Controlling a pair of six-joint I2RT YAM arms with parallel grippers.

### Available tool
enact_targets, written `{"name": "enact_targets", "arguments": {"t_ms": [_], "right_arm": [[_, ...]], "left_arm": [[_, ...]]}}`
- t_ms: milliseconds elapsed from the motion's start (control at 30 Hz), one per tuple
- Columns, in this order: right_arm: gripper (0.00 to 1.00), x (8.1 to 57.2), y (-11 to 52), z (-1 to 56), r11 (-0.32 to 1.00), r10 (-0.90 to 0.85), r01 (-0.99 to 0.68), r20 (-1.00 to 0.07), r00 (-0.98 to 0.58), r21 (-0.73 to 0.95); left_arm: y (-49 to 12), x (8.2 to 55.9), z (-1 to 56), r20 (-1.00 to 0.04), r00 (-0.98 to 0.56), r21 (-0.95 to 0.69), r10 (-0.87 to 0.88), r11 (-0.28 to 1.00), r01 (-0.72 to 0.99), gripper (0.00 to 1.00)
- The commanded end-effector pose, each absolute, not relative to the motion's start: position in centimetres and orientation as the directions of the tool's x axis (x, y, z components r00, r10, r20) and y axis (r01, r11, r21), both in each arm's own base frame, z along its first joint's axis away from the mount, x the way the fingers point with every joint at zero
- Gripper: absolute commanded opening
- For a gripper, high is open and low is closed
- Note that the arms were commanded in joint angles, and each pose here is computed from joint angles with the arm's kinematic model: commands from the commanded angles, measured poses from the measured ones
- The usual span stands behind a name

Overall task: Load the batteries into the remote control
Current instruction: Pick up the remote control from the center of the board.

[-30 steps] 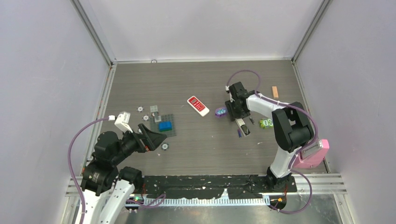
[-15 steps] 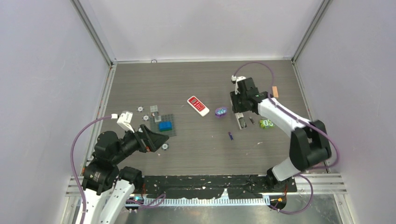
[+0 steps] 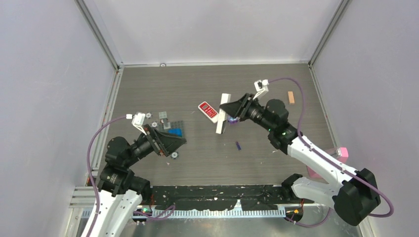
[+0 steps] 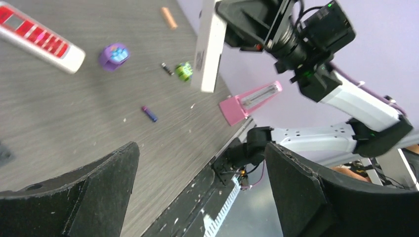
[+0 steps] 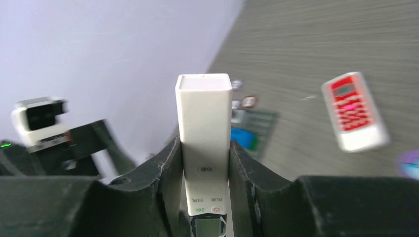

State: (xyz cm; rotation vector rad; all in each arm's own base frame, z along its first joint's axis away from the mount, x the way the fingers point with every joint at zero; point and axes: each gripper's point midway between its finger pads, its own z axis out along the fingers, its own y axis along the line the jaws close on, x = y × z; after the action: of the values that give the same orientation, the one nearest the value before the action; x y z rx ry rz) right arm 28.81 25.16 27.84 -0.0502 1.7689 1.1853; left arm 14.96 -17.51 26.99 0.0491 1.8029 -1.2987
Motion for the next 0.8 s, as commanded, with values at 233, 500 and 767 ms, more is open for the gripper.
{"name": "enact_targets", "arguments": {"t_ms": [233,500,767], "right_arm": [[0.09,21.1,32.0,40.6,0.035,0.714,-0.630,-0.461,-0.527,0.776],[0.10,19.6,34.1,41.8,-0.038,0.719,-0.637,-0.422,-0.552,0.770],[0.13,18.9,34.7,41.9,-0.062,0.703,-0.645,-0.425,-0.570,0.762]], "left_arm": [[-20.4,14.9,32.5,-0.722,-0.486,-0.658,-0.493,0.271,0.703,1.00],[-22.4,13.8,33.8,-0.728,-0.527,-0.647,-0.439,0.183,0.741,0.98],[-23.2,14.1,33.6,-0.715,-0.559,-0.667,-0.419,0.170,0.726,0.50]]}}
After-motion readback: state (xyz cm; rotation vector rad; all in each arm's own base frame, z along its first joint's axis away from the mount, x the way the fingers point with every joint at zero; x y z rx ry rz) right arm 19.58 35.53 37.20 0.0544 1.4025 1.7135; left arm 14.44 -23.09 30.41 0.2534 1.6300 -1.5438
